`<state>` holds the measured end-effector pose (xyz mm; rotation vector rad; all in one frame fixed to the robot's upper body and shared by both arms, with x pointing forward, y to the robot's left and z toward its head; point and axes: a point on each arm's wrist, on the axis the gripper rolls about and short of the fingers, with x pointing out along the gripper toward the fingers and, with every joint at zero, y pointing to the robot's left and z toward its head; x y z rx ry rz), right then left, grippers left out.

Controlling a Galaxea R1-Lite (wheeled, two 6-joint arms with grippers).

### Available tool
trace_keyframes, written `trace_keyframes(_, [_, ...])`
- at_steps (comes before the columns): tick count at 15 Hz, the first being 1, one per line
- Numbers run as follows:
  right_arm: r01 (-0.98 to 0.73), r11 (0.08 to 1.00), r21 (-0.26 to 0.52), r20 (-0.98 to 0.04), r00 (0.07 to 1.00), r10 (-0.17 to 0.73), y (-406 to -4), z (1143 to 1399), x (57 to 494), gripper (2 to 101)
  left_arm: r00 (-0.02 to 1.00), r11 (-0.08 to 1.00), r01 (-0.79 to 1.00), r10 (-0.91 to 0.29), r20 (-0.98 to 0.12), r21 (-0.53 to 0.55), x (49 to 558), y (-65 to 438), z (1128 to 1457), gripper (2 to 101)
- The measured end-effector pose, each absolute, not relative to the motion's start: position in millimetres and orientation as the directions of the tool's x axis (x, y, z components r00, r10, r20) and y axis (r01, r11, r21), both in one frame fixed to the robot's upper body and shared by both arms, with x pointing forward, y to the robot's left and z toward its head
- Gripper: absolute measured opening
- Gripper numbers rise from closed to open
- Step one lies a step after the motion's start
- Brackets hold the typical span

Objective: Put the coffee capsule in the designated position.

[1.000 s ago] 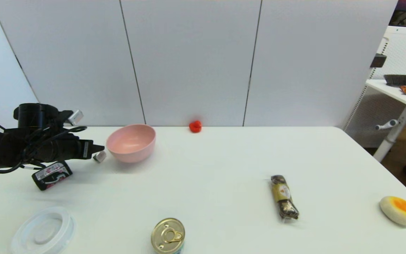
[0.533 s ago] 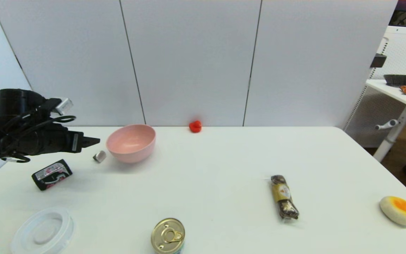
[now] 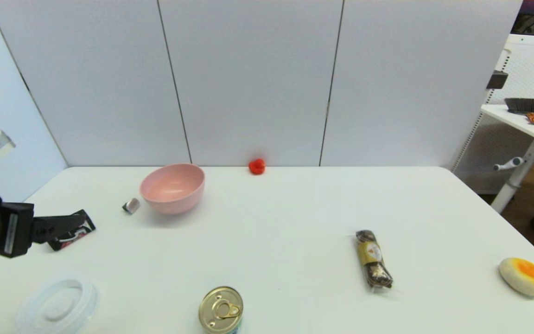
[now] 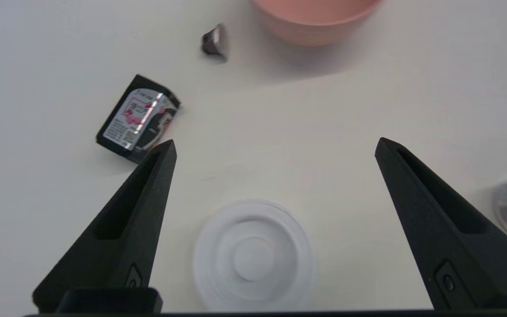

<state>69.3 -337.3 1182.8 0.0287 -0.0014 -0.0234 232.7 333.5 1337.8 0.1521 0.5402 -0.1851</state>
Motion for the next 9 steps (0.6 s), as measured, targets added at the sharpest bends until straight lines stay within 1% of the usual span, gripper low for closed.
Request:
trace_keyframes(2, [0.023, 0.999, 0.029, 0.001, 1.000, -0.023, -337, 1183, 69, 97.3, 0.890, 0.964, 0.238, -0.169, -0.424, 0.116, 191, 328, 1311, 92.9])
trace_keyframes(4, [0.024, 0.999, 0.029, 0.001, 1.000, -0.024, -337, 1183, 69, 97.3, 0.942, 0.965, 0.225, -0.179, -0.282, 0.138, 154, 328, 1281, 94.0])
trace_keyframes(5, [0.023, 0.999, 0.029, 0.001, 1.000, -0.023, -337, 1183, 69, 97.3, 0.966, 0.969, 0.201, -0.171, -0.194, 0.146, 136, 329, 1266, 94.4])
trace_keyframes(7, [0.023, 0.999, 0.029, 0.001, 1.000, -0.023, -337, 1183, 69, 97.3, 0.989, 0.978, 0.143, -0.137, -0.055, 0.149, 109, 331, 1239, 95.2])
trace_keyframes(9, [0.024, 0.999, 0.028, 0.001, 1.000, -0.024, -337, 1183, 69, 97.3, 0.995, 0.984, 0.103, -0.104, -0.002, 0.145, 88, 332, 1215, 95.8])
